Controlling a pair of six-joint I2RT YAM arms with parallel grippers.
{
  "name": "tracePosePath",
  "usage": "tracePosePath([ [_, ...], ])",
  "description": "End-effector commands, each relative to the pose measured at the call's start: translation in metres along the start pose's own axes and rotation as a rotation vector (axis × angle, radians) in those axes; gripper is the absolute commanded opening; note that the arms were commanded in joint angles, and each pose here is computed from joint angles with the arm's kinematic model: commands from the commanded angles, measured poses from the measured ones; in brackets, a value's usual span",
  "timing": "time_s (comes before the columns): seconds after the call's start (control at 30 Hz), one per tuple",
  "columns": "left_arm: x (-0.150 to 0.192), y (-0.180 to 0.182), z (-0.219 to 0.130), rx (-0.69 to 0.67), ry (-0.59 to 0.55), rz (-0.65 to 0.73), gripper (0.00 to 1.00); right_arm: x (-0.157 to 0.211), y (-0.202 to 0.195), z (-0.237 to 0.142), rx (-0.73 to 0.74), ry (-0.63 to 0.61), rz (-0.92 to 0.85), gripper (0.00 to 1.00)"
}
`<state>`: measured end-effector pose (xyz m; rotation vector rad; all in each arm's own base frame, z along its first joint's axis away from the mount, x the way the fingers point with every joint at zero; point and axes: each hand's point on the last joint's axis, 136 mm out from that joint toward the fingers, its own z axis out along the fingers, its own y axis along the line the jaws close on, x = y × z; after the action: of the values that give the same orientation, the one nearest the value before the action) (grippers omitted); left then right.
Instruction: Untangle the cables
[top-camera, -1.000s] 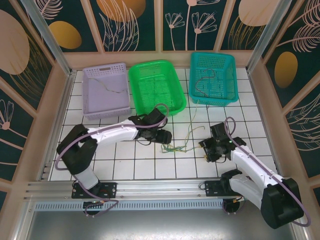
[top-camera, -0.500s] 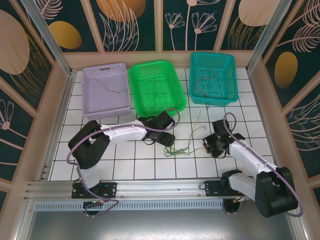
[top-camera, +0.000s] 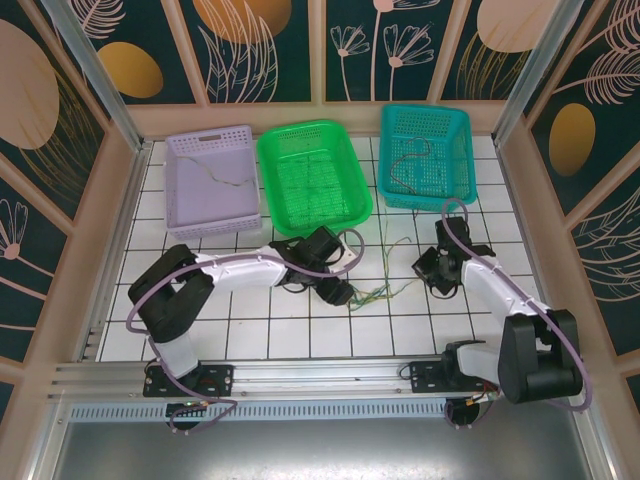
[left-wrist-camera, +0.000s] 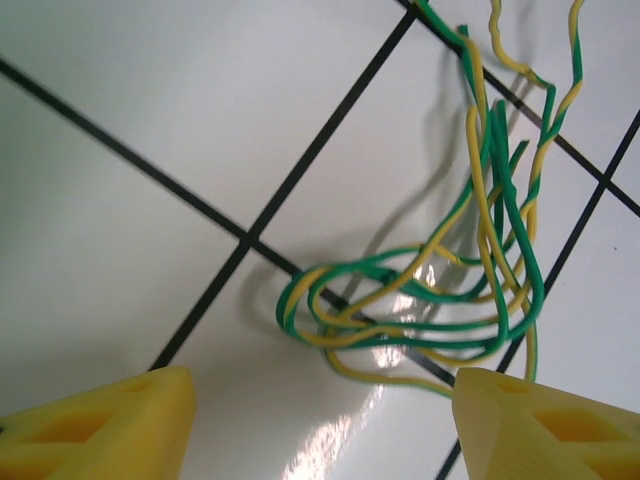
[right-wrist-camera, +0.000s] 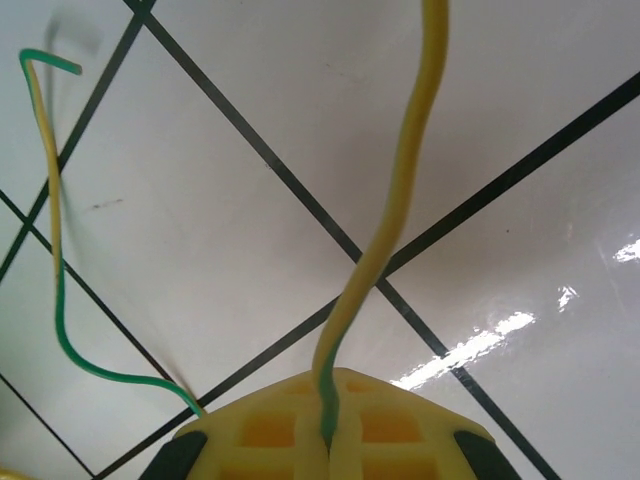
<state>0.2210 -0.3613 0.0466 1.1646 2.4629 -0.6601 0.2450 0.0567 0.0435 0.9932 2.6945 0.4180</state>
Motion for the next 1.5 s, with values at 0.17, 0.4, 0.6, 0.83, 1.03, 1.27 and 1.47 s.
tracePosePath([
  [0.17, -0.018, -0.019, 0.017, 0.126, -0.01, 0.172, 0.71, -0.01, -0.007, -0.002, -0.001, 0.044, -0.106, 0.0],
  [0.4, -0.013, -0.041, 0.025, 0.277, 0.023, 0.139, 0.69, -0.014, -0.007, -0.001, -0.014, 0.058, -0.095, 0.0],
  [0.6, -0.009, -0.037, 0.037, 0.275, 0.049, 0.136, 0.59, -0.014, -0.006, 0.001, -0.022, 0.066, -0.082, 0.0],
  [0.83, -0.009, -0.038, 0.048, 0.293, 0.051, 0.097, 0.28, -0.014, -0.004, 0.002, -0.028, 0.067, -0.077, 0.0],
  [1.03, -0.017, -0.041, 0.032, 0.291, 0.013, 0.08, 0.0, -0.02, -0.002, -0.003, -0.025, 0.037, -0.066, 0.0],
  [1.27, -0.032, -0.036, -0.01, 0.203, -0.114, -0.022, 0.0, -0.048, 0.007, -0.036, -0.02, -0.107, -0.024, 0.0],
  [1.47, -0.021, -0.013, -0.031, 0.081, -0.132, -0.192, 0.0, -0.077, 0.014, -0.082, -0.017, -0.278, 0.038, 0.0],
])
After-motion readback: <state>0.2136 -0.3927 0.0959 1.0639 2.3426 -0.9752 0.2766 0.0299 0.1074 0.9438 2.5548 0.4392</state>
